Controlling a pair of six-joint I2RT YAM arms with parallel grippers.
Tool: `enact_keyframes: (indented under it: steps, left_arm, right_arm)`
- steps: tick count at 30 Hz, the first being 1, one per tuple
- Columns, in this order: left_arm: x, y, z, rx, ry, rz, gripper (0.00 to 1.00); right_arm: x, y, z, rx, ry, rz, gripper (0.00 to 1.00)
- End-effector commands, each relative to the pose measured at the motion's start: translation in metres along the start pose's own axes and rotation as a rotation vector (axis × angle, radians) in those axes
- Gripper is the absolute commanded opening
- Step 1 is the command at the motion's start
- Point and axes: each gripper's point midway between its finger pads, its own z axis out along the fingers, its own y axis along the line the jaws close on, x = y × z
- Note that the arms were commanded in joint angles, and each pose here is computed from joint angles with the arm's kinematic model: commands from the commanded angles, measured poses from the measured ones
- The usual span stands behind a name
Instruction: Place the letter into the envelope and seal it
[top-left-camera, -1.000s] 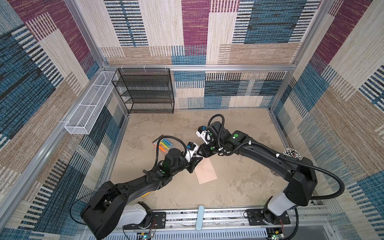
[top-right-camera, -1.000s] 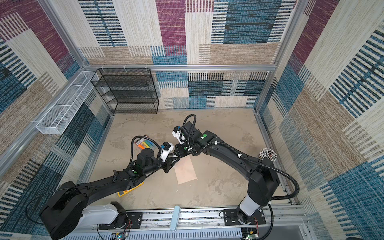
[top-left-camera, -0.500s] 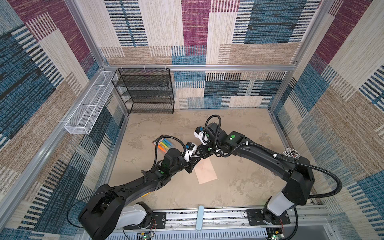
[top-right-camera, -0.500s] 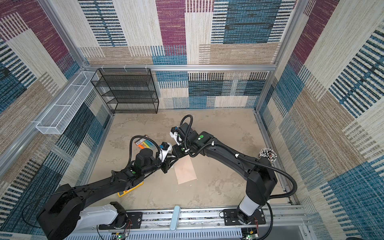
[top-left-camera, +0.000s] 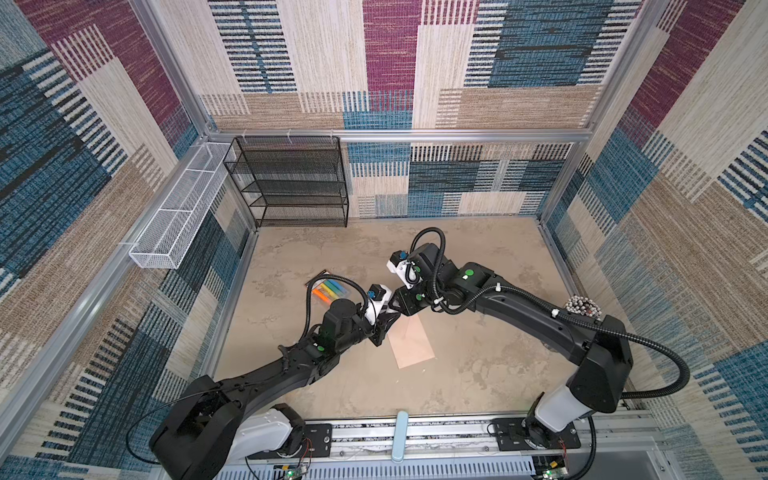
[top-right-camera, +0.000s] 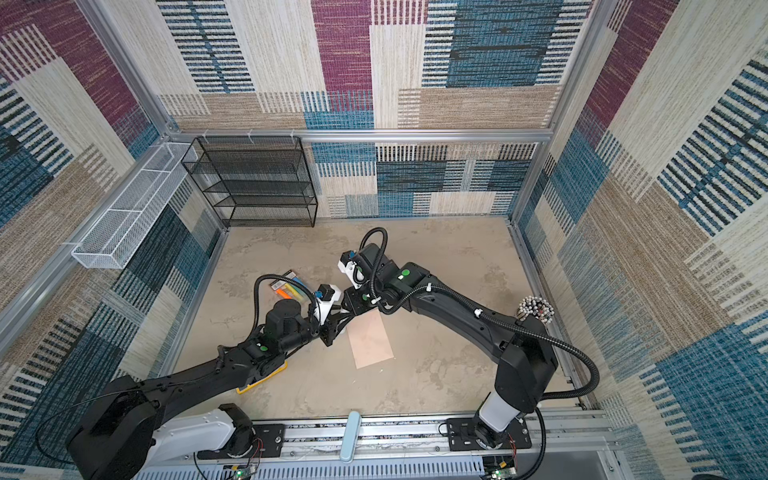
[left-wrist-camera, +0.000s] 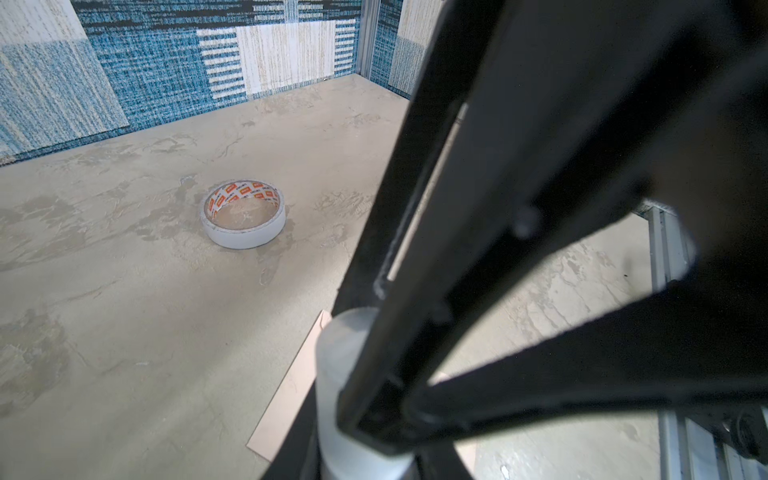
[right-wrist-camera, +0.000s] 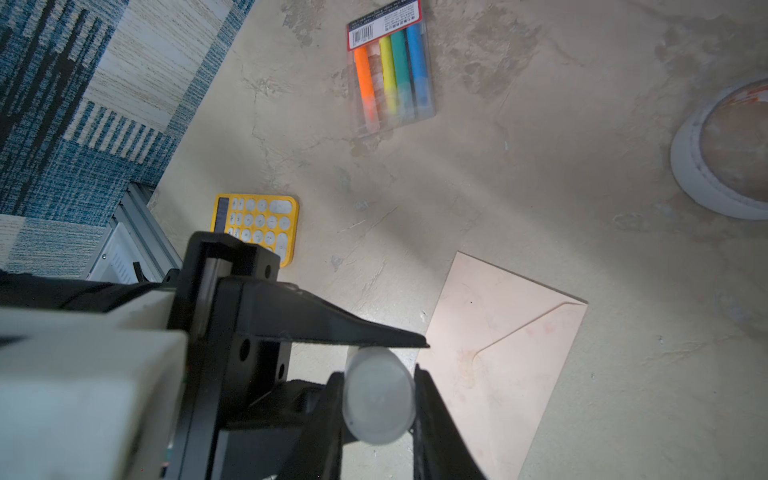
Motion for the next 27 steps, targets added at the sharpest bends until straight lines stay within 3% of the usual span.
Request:
enact_keyframes:
  steps: [1,16,27]
  left_arm:
    - [-0.112,-0.023,-0.027,0.070,-0.444,0.180,0.00]
    - [-0.087,-0.020,-0.019,0.062,-0.348,0.189,0.00]
    - [-0.073,-0.019,-0.017,0.060,-0.294,0.168,0.00]
  right_arm:
    - [0.027,-0.021,-0.004,0.111,0.106,0.025,0.30]
    - [-0.031,-0.019,-0.039,0.206,-0.036,-0.007,0.45]
    - [-0.074,0.003,-0.081,0.149,-0.199,-0.014,0.56]
